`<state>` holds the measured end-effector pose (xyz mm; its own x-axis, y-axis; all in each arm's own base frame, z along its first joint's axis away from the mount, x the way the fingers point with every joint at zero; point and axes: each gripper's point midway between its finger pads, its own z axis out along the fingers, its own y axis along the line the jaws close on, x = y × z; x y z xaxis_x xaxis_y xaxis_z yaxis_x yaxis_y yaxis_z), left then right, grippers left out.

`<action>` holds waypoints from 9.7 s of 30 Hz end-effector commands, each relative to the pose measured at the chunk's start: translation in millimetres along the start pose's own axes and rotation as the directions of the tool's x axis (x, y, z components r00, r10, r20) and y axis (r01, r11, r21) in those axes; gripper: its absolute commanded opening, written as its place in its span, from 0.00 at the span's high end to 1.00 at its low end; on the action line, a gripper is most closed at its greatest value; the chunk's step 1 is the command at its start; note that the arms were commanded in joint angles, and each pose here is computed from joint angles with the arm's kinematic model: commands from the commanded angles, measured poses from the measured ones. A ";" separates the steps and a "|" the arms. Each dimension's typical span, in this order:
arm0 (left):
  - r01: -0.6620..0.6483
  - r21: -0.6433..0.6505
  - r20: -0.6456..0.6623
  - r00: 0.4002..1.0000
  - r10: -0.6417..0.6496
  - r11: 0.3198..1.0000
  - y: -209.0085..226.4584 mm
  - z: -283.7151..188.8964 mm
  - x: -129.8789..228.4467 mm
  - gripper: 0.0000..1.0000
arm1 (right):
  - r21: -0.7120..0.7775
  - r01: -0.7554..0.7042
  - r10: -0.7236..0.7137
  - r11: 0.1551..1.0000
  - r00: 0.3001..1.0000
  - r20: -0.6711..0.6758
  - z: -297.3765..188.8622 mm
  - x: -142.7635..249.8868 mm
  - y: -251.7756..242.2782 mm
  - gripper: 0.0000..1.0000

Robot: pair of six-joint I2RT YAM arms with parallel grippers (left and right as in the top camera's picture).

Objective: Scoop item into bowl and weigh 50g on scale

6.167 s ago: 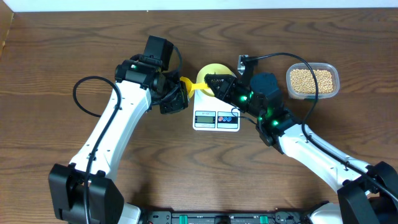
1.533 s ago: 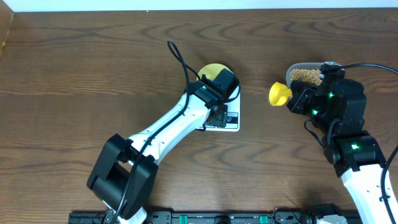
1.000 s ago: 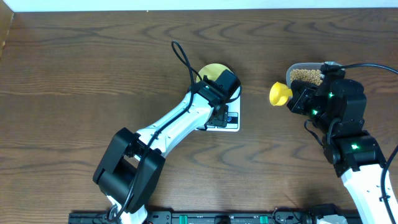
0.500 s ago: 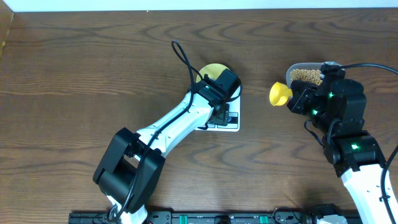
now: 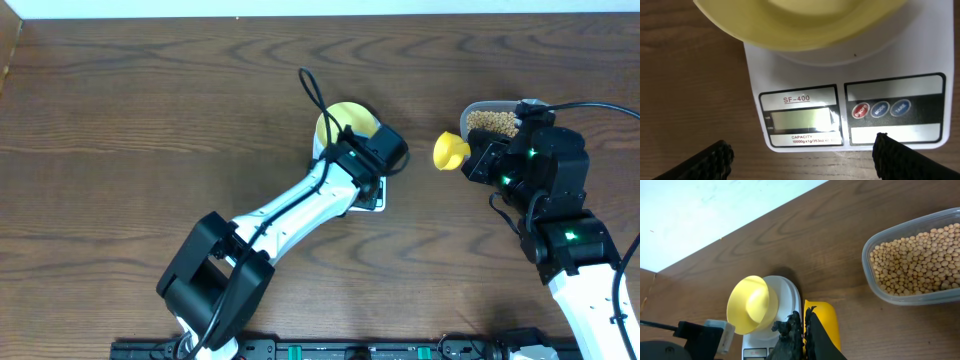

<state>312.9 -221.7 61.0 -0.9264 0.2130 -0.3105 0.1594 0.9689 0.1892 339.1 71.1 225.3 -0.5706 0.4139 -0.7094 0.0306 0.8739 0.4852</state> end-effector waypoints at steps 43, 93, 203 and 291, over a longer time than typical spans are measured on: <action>0.048 -0.057 0.064 0.997 -0.044 0.997 7.7 32.9 9.1 0.09 | 0.003 -0.004 0.004 1.000 1.000 0.021 -3.4 -7.0 0.6 0.99; 0.015 -0.075 0.094 0.996 -0.007 0.997 0.4 42.2 5.2 0.09 | 0.003 -0.004 0.004 1.000 1.000 0.020 -3.4 -6.8 0.7 0.99; -0.160 0.231 0.179 0.977 0.119 0.960 5.9 -91.6 12.0 0.09 | 0.023 -0.002 0.001 1.000 0.999 0.048 -3.6 -12.3 -2.1 0.99; -0.451 0.370 0.538 0.817 0.209 0.812 82.6 -111.7 -3.4 0.08 | 0.104 -0.055 0.048 0.993 0.997 0.067 -9.6 -25.0 -42.2 0.99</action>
<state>292.0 -155.1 177.0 -0.5624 0.4406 -0.6997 0.6574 0.7516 -0.0551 343.8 22.4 221.9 -0.5172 0.4815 -0.7076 0.1603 0.8666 0.4725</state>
